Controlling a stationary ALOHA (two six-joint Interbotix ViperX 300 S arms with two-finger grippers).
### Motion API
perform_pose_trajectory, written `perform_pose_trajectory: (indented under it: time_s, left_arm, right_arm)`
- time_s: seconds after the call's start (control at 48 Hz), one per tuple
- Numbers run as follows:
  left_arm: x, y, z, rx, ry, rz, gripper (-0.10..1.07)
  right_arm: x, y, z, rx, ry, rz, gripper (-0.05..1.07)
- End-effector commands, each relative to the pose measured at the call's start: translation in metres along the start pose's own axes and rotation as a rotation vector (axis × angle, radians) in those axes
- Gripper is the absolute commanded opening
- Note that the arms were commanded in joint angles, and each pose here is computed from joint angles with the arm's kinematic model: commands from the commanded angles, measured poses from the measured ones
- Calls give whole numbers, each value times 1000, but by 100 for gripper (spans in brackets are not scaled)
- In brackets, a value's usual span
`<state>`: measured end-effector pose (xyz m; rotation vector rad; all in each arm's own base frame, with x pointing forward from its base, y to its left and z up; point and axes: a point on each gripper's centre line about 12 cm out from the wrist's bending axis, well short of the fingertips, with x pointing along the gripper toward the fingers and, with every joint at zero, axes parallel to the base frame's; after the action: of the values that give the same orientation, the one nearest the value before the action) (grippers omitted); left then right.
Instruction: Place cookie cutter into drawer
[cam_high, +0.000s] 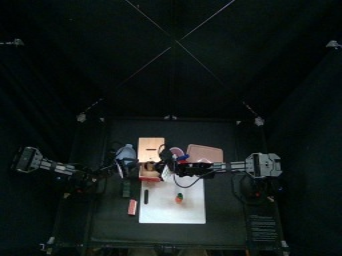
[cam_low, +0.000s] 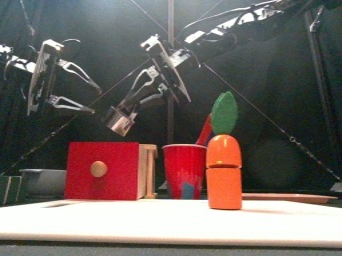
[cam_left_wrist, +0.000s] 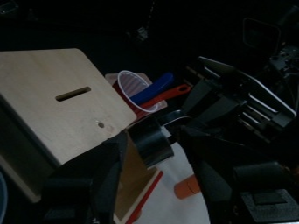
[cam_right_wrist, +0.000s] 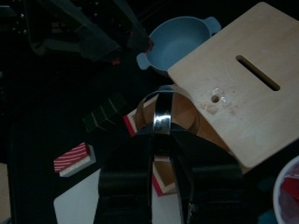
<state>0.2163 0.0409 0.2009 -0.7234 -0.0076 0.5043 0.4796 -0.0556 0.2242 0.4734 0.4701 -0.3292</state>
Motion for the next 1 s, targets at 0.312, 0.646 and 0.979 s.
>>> perform_pose_trajectory:
  time_s: [0.312, 0.646, 0.979]
  left_arm:
    - [1, -3, 3, -3, -14, -7, 87]
    - [1, -3, 3, -3, -14, -4, 87]
    - [1, -3, 3, -3, -14, -4, 87]
  right_arm:
    - [4, -1, 3, 6, -2, -43, 48]
    - [10, 0, -4, 13, 18, -45, 52]
    - [11, 0, -6, 3, 20, -47, 74]
